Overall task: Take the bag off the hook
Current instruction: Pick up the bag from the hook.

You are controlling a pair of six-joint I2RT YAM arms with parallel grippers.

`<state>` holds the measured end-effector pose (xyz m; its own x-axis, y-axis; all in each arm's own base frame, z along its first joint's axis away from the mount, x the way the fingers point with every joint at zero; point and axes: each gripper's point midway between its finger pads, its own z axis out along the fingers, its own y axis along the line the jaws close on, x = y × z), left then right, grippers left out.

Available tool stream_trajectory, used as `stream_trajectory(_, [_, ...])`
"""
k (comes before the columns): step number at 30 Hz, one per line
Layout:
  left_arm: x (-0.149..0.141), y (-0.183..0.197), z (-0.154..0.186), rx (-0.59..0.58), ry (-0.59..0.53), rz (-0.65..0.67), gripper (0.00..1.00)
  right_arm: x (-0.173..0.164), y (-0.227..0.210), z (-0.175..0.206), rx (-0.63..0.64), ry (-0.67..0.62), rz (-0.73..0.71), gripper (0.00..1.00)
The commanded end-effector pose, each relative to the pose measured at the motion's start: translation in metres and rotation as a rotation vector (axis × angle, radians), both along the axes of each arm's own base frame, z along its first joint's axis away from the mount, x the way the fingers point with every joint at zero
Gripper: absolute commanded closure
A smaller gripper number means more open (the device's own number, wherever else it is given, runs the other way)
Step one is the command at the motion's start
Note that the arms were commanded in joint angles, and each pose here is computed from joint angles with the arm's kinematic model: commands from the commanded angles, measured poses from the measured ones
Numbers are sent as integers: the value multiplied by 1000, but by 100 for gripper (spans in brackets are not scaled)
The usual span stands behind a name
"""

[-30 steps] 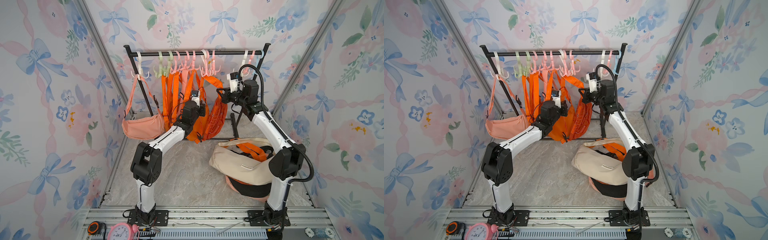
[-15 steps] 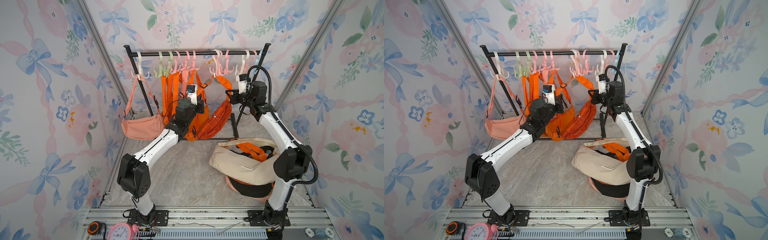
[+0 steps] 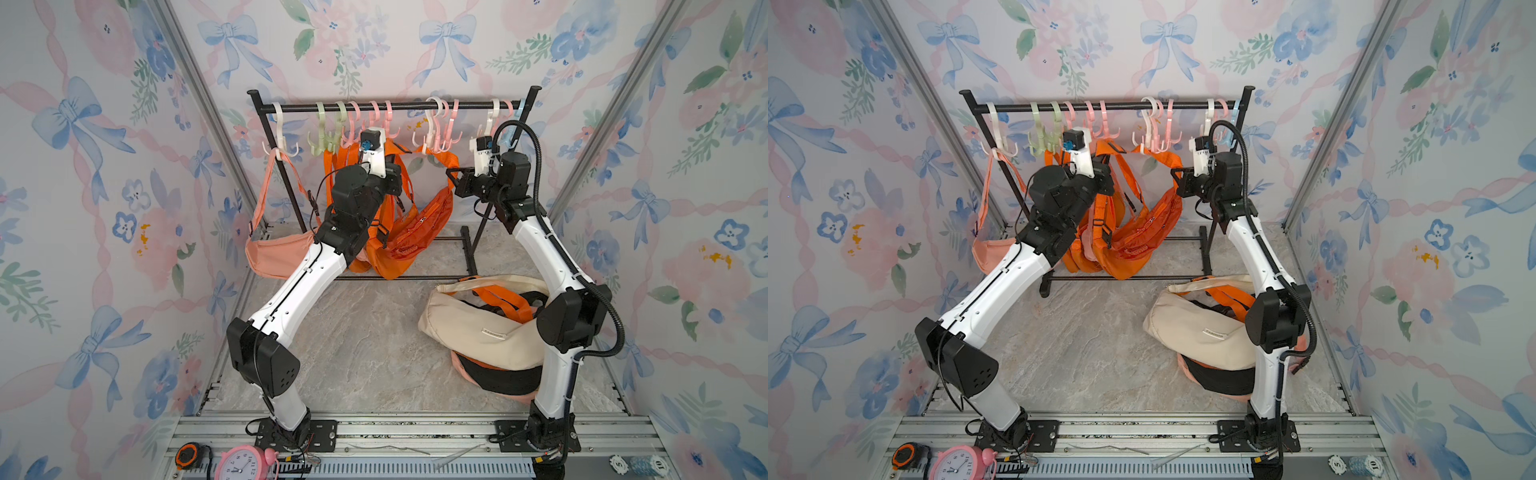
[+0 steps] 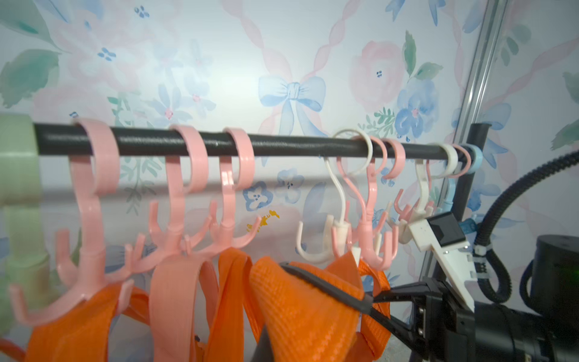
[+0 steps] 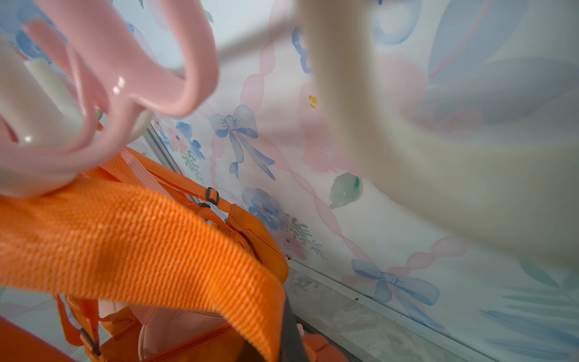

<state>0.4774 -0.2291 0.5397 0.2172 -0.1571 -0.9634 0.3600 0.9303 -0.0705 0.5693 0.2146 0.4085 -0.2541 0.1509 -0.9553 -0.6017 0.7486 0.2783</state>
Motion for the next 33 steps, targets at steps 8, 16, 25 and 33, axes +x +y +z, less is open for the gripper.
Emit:
stream_trajectory(8, [29,-7,50,26,-54,-29,100,-28,-1,30,27,-23,25,100])
stream_trajectory(16, [13,1,77,1,-117,-50,100,-72,-1,60,51,-85,65,100])
stream_trajectory(25, [-57,14,122,14,-214,-85,100,-142,-3,84,41,-142,104,100])
stream_trajectory(33, [-128,14,130,45,-273,-138,100,-205,-30,109,46,-187,27,100])
